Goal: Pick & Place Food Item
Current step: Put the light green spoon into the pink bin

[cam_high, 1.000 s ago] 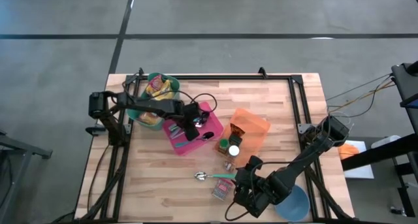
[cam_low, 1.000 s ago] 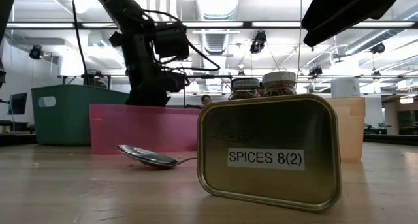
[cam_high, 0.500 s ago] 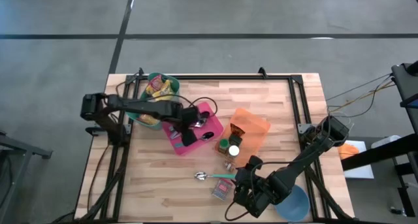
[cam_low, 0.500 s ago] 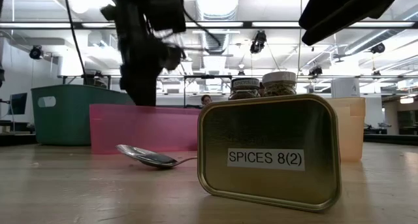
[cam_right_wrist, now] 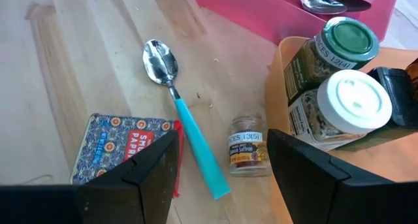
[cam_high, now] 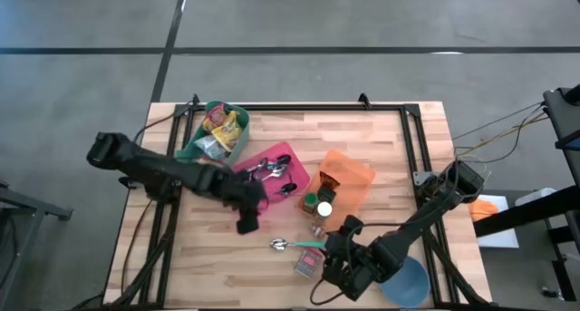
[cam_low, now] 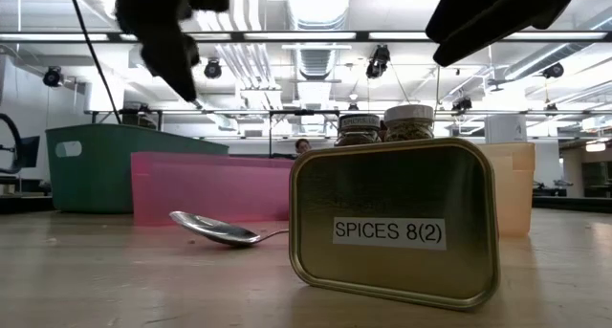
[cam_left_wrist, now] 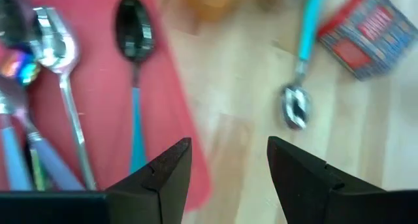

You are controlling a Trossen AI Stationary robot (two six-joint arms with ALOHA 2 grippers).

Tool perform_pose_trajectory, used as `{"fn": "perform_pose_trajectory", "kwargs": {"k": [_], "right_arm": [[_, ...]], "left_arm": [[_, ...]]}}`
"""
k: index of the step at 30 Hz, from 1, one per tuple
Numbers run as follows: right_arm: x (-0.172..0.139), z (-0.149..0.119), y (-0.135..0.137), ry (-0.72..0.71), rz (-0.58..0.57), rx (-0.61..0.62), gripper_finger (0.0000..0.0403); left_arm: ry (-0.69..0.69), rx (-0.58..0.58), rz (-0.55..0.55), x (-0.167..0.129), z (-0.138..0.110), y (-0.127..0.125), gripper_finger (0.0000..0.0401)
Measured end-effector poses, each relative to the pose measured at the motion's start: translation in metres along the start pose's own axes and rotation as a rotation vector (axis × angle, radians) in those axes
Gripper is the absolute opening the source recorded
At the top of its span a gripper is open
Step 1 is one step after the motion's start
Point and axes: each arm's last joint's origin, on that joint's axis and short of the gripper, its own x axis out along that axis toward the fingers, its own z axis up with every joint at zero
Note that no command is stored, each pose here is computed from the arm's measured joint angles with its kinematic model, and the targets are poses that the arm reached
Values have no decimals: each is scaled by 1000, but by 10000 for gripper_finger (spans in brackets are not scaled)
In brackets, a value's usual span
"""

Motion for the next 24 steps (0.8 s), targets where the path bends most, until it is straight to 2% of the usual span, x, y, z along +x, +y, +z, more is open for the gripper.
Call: {"fn": "perform_pose_trajectory", "kwargs": {"k": [4,11,16,24], "right_arm": [[2,2,-1,-2,-3,10,228],[13,16,-2,11,32,74,228],[28,27,-10,101,52,114,228],[53,52,-24,171,146,2,228]], "left_arm": [[-18,21,9,-3,-13,-22,203],[-78,-180,43,-9,-24,-38,203],[-34,-159,74,-9,-32,-38,203],[60,-134,154,-11,-46,-35,203]]}}
